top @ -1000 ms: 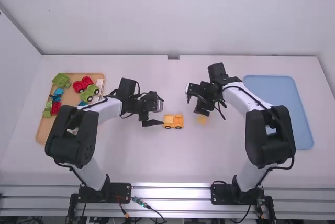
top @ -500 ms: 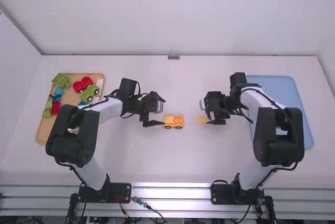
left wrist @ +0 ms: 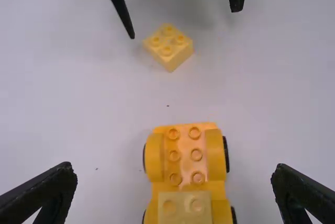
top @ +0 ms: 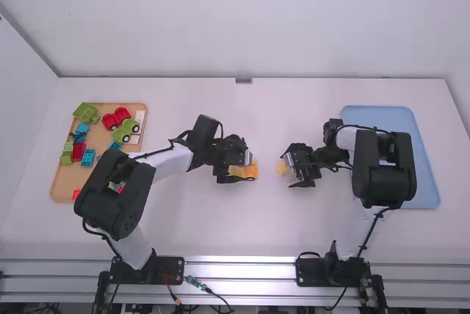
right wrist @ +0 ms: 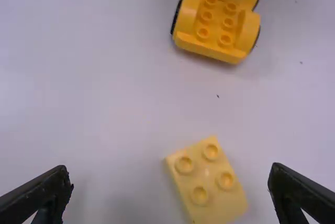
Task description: Assemble lego blocks to make yellow taxi
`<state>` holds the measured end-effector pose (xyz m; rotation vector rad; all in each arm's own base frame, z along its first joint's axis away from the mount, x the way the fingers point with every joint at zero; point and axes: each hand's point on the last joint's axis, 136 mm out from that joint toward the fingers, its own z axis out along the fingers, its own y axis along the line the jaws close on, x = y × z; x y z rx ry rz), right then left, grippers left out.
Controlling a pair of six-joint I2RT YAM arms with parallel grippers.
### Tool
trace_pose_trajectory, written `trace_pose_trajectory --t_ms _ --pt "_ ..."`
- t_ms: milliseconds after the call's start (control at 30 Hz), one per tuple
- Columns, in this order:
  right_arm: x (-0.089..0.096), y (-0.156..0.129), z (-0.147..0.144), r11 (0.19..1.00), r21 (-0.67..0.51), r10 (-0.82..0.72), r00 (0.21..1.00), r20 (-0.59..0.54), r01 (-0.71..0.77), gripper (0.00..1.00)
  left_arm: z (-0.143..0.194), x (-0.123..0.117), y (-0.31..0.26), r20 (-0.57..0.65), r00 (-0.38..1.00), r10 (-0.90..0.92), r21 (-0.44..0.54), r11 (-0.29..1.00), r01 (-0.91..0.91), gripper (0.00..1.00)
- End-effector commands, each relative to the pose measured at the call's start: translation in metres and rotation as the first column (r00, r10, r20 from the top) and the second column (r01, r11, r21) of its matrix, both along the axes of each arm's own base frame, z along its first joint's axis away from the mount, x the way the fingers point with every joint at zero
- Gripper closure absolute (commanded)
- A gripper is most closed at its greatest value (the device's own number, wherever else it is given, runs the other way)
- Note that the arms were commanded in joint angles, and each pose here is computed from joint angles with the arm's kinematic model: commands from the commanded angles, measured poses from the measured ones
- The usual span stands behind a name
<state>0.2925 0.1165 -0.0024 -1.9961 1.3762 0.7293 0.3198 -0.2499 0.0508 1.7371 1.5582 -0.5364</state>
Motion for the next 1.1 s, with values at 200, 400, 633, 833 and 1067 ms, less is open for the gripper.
trace_pose_trajectory --t_ms 200,400,633,833,1067 --pt "0.023 0.011 0.006 0.993 0.118 0.003 0.996 0.09 -0.013 0.01 -0.003 0.004 0.01 -0.012 1.0 0.027 -0.001 1.0 -0.027 0.01" --pt "0.022 0.015 0.004 0.998 0.07 0.005 0.999 0.039 -0.008 0.01 -0.008 0.007 0.018 -0.022 0.998 0.059 0.029 0.998 -0.058 0.01" --pt "0.024 0.018 -0.01 0.998 -0.049 -0.051 0.998 -0.034 0.05 0.06 -0.009 0.005 0.021 -0.037 0.997 0.064 0.034 0.997 -0.063 0.01" --pt "0.023 0.013 -0.016 0.992 -0.105 -0.081 0.995 -0.062 0.074 0.05 -0.012 0.007 0.025 -0.037 0.996 0.08 0.056 0.995 -0.078 0.01" --pt "0.024 0.006 -0.021 0.983 -0.153 -0.112 0.991 -0.075 0.1 0.12 -0.013 0.004 0.023 -0.043 0.996 0.075 0.062 0.995 -0.072 0.01"
